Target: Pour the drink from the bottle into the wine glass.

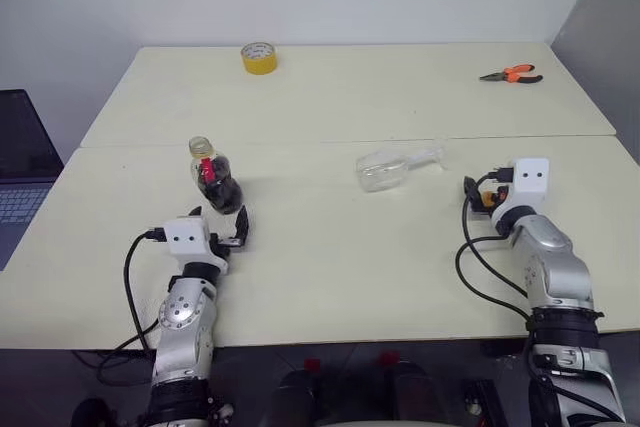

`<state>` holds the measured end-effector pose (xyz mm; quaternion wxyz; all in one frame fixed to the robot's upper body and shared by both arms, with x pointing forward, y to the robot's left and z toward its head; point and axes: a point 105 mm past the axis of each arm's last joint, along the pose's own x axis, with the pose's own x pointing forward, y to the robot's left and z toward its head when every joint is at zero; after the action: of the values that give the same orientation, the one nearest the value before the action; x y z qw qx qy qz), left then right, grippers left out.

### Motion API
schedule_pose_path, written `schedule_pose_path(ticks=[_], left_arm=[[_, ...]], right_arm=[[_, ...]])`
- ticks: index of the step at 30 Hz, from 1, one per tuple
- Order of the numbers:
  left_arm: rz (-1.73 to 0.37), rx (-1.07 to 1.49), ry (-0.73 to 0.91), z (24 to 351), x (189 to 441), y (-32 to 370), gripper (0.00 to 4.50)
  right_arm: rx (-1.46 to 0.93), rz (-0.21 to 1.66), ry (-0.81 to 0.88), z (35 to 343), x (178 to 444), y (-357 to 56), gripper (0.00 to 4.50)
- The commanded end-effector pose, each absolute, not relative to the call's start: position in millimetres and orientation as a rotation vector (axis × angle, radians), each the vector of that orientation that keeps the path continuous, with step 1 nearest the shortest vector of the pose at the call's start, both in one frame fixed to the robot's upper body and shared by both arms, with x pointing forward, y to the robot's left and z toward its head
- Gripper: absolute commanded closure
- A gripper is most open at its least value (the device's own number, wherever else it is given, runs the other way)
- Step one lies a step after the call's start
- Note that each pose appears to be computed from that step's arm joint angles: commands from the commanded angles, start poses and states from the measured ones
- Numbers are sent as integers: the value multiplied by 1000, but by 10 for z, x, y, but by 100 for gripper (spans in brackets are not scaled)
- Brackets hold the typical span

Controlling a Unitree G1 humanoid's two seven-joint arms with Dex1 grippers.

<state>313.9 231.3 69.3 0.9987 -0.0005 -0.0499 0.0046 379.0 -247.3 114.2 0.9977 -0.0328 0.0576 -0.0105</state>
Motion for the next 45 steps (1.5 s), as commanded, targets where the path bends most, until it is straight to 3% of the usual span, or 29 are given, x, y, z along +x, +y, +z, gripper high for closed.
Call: schedule_pose_path(ticks=[1, 9, 12, 24, 36, 45], left_arm=[[-39, -24, -125, 785, 3015, 2210, 2], [-146, -11, -88, 865, 2723, 2047, 2], [-298, 43, -58, 905, 2615, 1865, 2], [-651, 189, -52, 944, 2553, 1138, 2], [-664, 213, -73, 1063, 2538, 1185, 2], [-702, 197, -33, 990, 2421, 1122, 2]], right_arm=[[-116, -8, 23, 1454, 3826, -2501, 0], [-242, 106, 41, 1580, 3805, -2504, 0], [-381, 256, 52, 1750, 3774, -2429, 0], [-944, 599, 64, 2148, 3850, -1809, 0], [-1126, 739, 111, 1939, 4183, -1600, 0], [-1186, 785, 154, 1740, 4286, -1544, 0]])
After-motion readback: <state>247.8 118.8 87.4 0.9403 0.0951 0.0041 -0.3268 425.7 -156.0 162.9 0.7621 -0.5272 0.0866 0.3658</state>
